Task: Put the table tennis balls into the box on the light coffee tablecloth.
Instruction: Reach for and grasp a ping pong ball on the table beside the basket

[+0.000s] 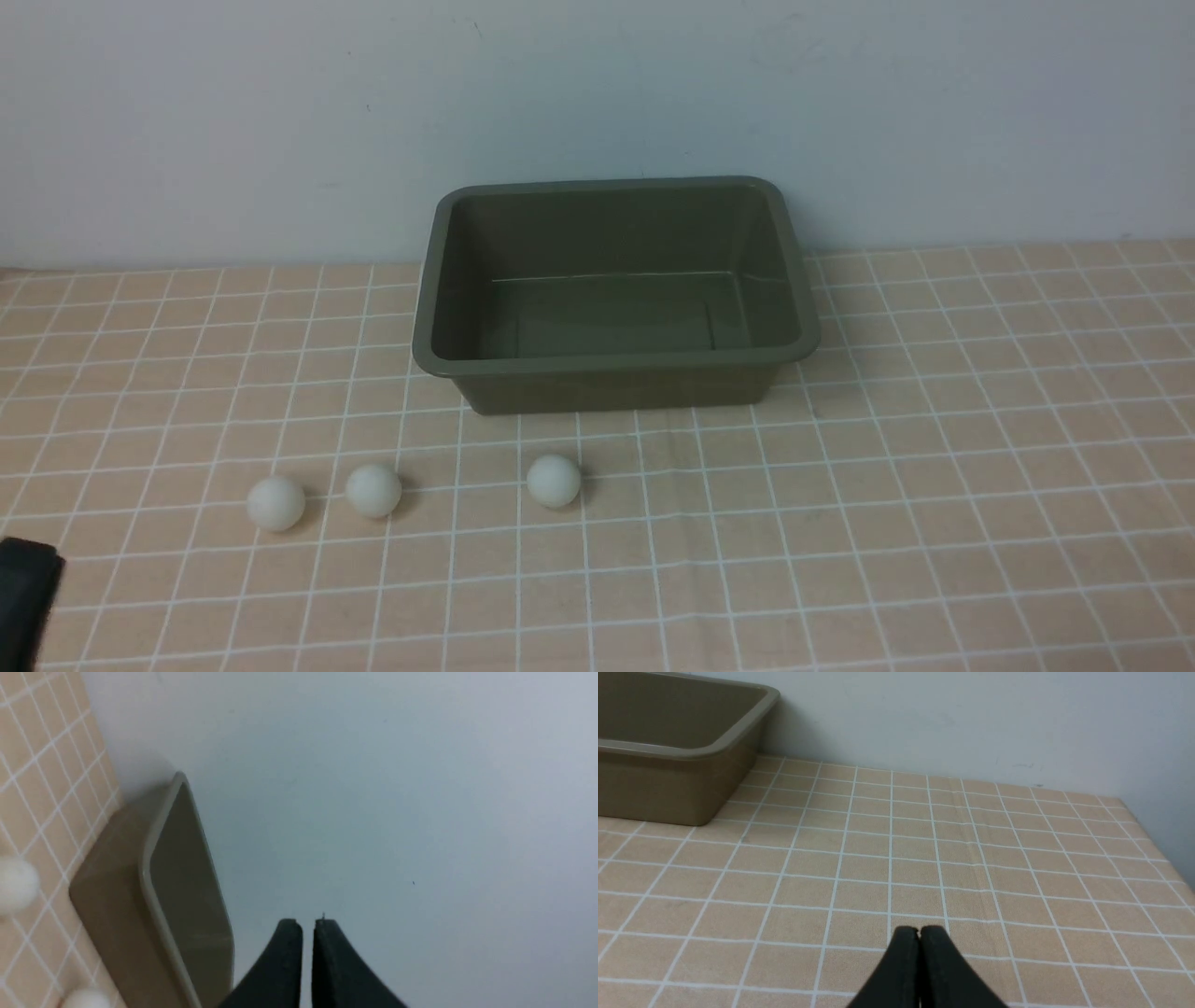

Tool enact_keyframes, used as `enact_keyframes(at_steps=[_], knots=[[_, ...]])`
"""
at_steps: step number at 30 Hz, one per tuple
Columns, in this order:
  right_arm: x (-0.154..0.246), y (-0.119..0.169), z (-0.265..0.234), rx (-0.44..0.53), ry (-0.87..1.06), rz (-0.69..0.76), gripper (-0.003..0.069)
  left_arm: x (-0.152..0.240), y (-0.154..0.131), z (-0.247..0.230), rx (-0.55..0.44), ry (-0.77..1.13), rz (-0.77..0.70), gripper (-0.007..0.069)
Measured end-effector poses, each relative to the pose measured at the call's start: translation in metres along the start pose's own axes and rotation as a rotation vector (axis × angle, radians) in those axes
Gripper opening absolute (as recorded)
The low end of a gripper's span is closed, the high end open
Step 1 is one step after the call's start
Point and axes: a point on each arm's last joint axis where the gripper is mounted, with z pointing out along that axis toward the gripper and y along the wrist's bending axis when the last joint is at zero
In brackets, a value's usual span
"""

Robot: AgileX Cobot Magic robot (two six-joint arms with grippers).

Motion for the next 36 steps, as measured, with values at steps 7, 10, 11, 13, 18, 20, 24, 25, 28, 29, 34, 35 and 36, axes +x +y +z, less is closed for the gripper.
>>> enact_keyframes(at_steps=[7, 10, 11, 13, 18, 20, 24, 25, 28, 29, 34, 35, 36], knots=[[0.000, 0.000, 0.000, 0.000, 0.000, 0.000, -0.0018, -0.013, -0.093, -0.009, 0.218, -0.114, 0.825, -0.0014], [0.000, 0.000, 0.000, 0.000, 0.000, 0.000, -0.0018, -0.015, -0.114, 0.007, 0.213, -0.083, 1.044, -0.0014], [0.000, 0.000, 0.000, 0.000, 0.000, 0.000, -0.0018, -0.015, -0.115, 0.015, 0.198, -0.065, 1.068, -0.0014], [0.000, 0.000, 0.000, 0.000, 0.000, 0.000, -0.0018, -0.017, -0.115, 0.031, 0.149, -0.019, 1.094, -0.0014], [0.000, 0.000, 0.000, 0.000, 0.000, 0.000, -0.0018, -0.019, -0.096, 0.083, -0.011, 0.177, 1.182, -0.0014], [0.000, 0.000, 0.000, 0.000, 0.000, 0.000, -0.0018, -0.018, -0.086, 0.098, -0.052, 0.257, 1.182, -0.0014], [0.000, 0.000, 0.000, 0.000, 0.000, 0.000, -0.0018, -0.009, -0.061, 0.128, -0.134, 0.476, 1.099, -0.0014], [0.000, 0.000, 0.000, 0.000, 0.000, 0.000, -0.0018, -0.007, -0.056, 0.133, -0.151, 0.523, 1.076, -0.0014], [0.000, 0.000, 0.000, 0.000, 0.001, 0.000, -0.0018, -0.001, -0.035, 0.148, -0.243, 0.707, 1.000, -0.0014], [0.000, 0.000, 0.000, 0.000, 0.001, 0.000, -0.0018, 0.000, -0.030, 0.151, -0.272, 0.755, 0.990, -0.0014], [0.000, 0.000, 0.000, 0.000, 0.000, 0.000, -0.0018, -0.003, -0.003, 0.159, -0.552, 1.007, 0.935, -0.0014], [0.000, 0.000, 0.000, 0.000, 0.000, 0.000, -0.0018, -0.005, -0.002, 0.161, -0.608, 1.012, 0.907, -0.0014], [0.000, 0.000, 0.000, 0.000, 0.001, 0.000, -0.0018, -0.007, 0.000, 0.161, -0.654, 1.020, 0.899, -0.0014]])
